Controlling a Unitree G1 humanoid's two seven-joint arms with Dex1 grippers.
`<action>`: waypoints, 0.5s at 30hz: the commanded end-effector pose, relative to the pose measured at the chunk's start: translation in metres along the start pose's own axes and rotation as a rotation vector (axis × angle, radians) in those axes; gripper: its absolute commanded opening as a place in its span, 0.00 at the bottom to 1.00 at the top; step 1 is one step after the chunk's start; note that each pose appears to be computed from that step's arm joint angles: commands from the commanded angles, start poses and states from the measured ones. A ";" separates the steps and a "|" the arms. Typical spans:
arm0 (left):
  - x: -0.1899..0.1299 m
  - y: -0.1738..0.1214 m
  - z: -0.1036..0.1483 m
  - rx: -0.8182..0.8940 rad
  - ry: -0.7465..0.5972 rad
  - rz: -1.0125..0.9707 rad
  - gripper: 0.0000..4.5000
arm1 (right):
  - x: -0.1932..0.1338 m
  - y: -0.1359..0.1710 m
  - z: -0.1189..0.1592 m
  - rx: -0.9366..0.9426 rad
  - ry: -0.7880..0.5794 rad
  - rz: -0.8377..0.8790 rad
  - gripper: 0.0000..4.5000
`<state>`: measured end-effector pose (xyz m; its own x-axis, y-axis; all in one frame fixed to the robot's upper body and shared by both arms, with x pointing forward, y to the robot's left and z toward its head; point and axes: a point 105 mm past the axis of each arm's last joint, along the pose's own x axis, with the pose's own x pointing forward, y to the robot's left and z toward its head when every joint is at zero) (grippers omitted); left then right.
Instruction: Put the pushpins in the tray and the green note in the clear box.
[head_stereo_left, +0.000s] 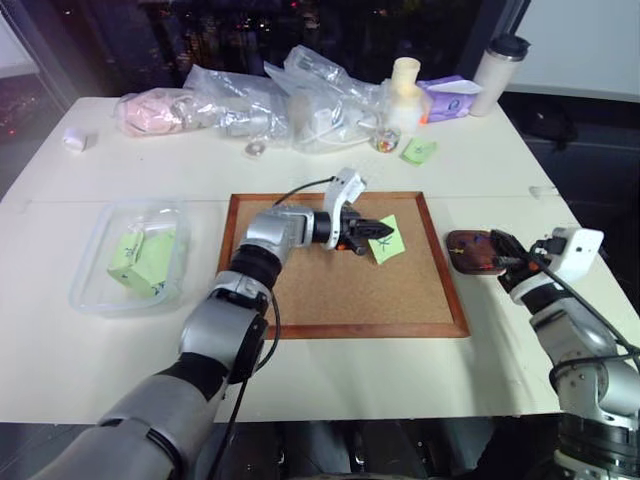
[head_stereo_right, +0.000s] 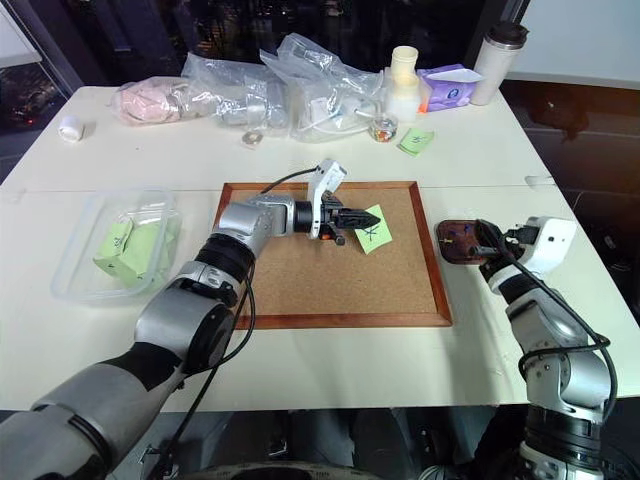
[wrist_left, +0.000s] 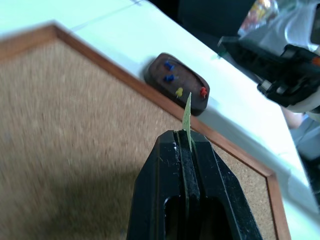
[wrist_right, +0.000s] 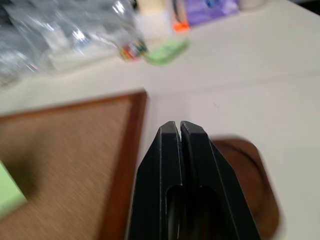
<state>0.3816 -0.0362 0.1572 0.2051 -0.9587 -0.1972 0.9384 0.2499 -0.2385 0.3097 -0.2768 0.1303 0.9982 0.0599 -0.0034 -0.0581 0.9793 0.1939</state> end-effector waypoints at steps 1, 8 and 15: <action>-0.003 -0.008 0.015 0.098 -0.016 -0.013 0.00 | 0.002 -0.006 0.001 -0.043 0.015 -0.012 0.00; -0.004 -0.014 0.018 0.117 -0.026 -0.016 0.00 | 0.013 -0.009 -0.007 -0.036 0.043 -0.007 0.00; -0.006 -0.013 0.016 0.106 -0.033 -0.002 0.00 | 0.021 -0.013 -0.011 -0.043 0.062 -0.003 0.56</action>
<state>0.3751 -0.0318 0.1616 0.2190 -0.9558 -0.1962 0.9502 0.2546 -0.1795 0.3300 -0.2825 0.0997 0.9897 0.0717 -0.1237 -0.0486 0.9823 0.1810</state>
